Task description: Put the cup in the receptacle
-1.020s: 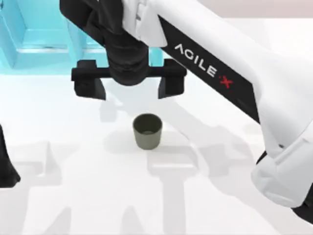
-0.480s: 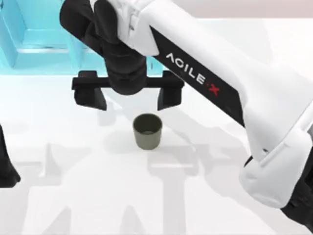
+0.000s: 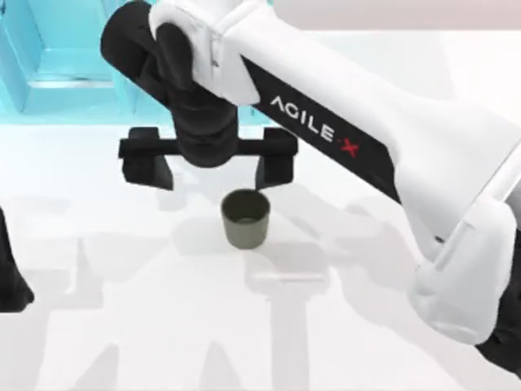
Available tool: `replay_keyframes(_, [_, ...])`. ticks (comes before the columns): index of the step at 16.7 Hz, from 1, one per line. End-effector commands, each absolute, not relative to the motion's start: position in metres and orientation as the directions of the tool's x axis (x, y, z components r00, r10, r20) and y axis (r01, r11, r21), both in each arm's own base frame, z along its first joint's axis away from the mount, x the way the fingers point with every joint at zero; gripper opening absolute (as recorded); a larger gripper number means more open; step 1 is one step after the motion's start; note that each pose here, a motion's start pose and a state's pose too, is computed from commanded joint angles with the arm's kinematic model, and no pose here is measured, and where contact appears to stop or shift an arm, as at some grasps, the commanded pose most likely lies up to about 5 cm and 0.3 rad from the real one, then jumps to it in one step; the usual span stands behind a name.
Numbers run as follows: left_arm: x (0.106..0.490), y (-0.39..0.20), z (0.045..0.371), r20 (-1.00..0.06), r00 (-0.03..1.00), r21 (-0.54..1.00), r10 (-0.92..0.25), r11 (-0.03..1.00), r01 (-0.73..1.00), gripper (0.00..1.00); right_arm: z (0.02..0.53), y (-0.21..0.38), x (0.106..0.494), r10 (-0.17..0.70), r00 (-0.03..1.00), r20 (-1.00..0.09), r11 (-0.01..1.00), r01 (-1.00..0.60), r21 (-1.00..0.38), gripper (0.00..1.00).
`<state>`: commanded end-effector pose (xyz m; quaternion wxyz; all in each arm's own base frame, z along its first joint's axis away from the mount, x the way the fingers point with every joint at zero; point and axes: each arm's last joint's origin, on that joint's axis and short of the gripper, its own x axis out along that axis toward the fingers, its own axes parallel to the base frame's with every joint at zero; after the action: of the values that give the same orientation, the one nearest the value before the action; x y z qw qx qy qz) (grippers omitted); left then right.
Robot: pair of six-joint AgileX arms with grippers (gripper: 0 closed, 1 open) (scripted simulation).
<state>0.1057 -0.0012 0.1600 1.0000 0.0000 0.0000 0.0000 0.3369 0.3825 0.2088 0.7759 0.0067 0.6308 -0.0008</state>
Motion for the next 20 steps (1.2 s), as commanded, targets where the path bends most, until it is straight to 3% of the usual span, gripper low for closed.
replay_keyframes(6, [0.106,-0.001,0.16,0.0,1.0,0.0,0.0,1.0,0.0,1.0,0.147,0.38,0.345,-0.003,0.196,-0.981,1.0,0.01,-0.001,1.0])
replay_keyframes(12, [0.106,-0.001,0.16,0.0,1.0,0.0,0.0,1.0,0.0,1.0,0.137,0.379,0.346,0.0,0.198,-0.98,1.0,0.01,0.002,1.0])
replay_keyframes(20, [0.106,-0.001,0.16,0.0,1.0,0.0,0.0,1.0,0.0,1.0,0.137,0.379,0.346,0.0,0.198,-0.98,1.0,0.01,0.002,0.4])
